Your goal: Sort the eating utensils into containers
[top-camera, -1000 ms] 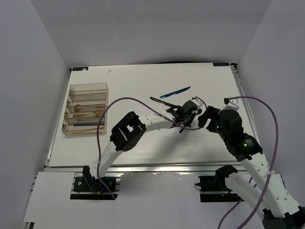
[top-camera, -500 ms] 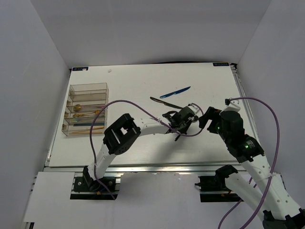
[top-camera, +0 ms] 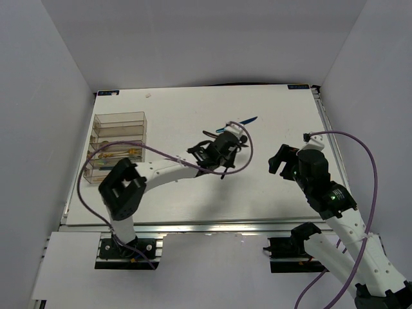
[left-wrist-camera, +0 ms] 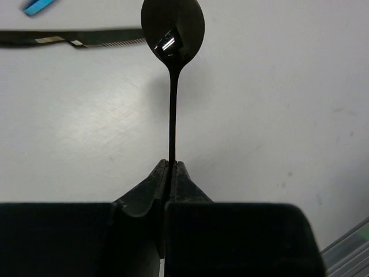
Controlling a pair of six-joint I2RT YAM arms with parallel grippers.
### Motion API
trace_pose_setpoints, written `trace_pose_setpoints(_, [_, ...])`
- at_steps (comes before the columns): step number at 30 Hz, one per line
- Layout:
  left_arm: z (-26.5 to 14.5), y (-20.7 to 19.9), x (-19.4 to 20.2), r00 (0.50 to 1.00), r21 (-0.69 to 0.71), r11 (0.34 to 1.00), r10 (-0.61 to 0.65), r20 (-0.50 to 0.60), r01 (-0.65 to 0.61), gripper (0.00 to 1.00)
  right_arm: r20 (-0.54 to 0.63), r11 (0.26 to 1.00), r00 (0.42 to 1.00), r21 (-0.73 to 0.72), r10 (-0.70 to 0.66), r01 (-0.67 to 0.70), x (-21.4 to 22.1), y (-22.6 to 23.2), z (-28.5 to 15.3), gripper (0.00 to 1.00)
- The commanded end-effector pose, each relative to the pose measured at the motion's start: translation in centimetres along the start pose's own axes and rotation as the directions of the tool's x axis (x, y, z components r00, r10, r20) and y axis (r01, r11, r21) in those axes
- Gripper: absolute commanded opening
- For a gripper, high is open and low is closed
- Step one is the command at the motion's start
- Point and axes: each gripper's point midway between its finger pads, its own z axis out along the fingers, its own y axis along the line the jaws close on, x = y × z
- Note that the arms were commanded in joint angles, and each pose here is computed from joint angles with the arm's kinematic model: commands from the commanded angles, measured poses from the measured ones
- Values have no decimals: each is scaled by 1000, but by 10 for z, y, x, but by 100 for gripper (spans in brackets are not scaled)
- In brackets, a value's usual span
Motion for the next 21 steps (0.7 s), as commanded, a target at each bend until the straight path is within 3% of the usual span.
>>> trace_pose_setpoints(1, [-39,33,-60,974,-26,989,-136,182,143,0,53,1000,999,-4,-1,2,-20,3,-7,85])
trace_pose_setpoints(4, [-48,77,-60,957,-111,968,-199,211,226,0,53,1000,999,-9,-1,1,-21,5,-7,85])
trace_pose_setpoints(7, [-72,149,-74,877,-188,882,-363,314,432,0,53,1000,999,-16,-1,2,-21,6,-6,85])
trace_pose_setpoints(9, [-98,212,-88,794,-228,795,-442,417,562,0,52,1000,999,-25,1,0,-21,8,-4,85])
trace_pose_setpoints(12, [-132,284,-98,651,-223,658,-525,549,719,0,40,999,999,-41,0,2,-19,12,-2,85])
trace_pose_setpoints(15, [-160,341,-96,466,-154,505,-579,669,849,0,35,999,999,-49,3,-1,-17,14,1,85])
trace_pose_setpoints(17, [-171,373,-86,309,-65,394,-597,740,917,0,31,998,1000,-59,3,-1,-15,15,3,85])
trace_pose_setpoints(19, [-180,388,-86,183,35,334,-599,779,942,0,27,998,1000,-63,2,0,-12,16,6,85])
trace_pose_setpoints(21, [-187,406,-84,130,48,287,-567,813,957,0,24,998,1000,-67,-3,5,-11,17,7,85])
